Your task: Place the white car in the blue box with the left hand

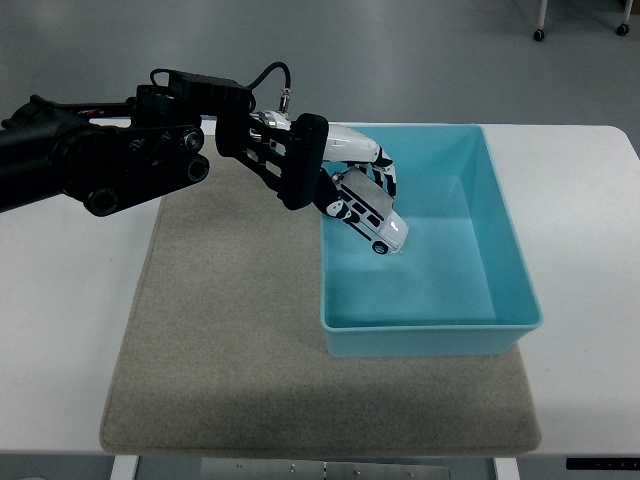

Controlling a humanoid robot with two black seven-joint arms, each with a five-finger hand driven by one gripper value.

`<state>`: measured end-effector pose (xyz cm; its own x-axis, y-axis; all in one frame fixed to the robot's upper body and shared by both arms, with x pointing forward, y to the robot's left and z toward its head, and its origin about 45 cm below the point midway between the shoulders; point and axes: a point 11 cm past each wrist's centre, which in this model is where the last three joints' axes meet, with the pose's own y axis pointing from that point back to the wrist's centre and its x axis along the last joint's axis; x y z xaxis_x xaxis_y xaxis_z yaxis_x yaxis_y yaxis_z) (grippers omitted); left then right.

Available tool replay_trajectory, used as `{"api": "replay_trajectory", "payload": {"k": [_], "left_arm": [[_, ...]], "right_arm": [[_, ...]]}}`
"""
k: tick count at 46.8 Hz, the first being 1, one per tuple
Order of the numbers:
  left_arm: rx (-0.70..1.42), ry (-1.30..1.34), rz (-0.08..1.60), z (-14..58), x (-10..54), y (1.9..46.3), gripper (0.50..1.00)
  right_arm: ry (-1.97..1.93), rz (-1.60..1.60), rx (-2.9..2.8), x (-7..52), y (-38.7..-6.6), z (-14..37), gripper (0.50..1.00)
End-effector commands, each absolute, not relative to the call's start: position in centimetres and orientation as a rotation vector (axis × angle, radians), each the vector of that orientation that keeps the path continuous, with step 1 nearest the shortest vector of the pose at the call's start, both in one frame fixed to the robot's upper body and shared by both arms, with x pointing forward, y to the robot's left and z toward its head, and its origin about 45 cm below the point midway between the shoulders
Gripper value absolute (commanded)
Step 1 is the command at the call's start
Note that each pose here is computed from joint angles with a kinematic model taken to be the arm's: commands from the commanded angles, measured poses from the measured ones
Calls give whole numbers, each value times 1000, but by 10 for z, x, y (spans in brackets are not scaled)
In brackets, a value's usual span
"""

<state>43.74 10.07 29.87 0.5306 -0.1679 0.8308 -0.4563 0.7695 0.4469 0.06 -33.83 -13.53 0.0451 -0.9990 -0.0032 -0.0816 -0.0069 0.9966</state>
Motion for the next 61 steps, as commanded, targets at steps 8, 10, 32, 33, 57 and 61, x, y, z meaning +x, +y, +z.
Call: {"api": "replay_trajectory", "payload": {"k": [8,10,32,33,57,61], "left_arm": [[711,-991,205,287,441,101,500],[710,-988,203,286,440,100,500],[667,-1024,266,284,441,98,720],[666,-1024,265,284,441,98,722],[647,-1049,302,293,446,98,762],[619,-1066,354,305,452,100,878]], "right_arm": [[-1233,-1140,1293,0,-338,-135,936],[-1234,-1139,1295,1,-338,-135,936],[-1233,-1140,1293,0,-338,-135,936],[-1233,-1140,1293,0,-338,-135,936],[-1233,-1140,1293,0,-338,-135,936],[-1233,-1140,1293,0,-338,-135,936]]}}
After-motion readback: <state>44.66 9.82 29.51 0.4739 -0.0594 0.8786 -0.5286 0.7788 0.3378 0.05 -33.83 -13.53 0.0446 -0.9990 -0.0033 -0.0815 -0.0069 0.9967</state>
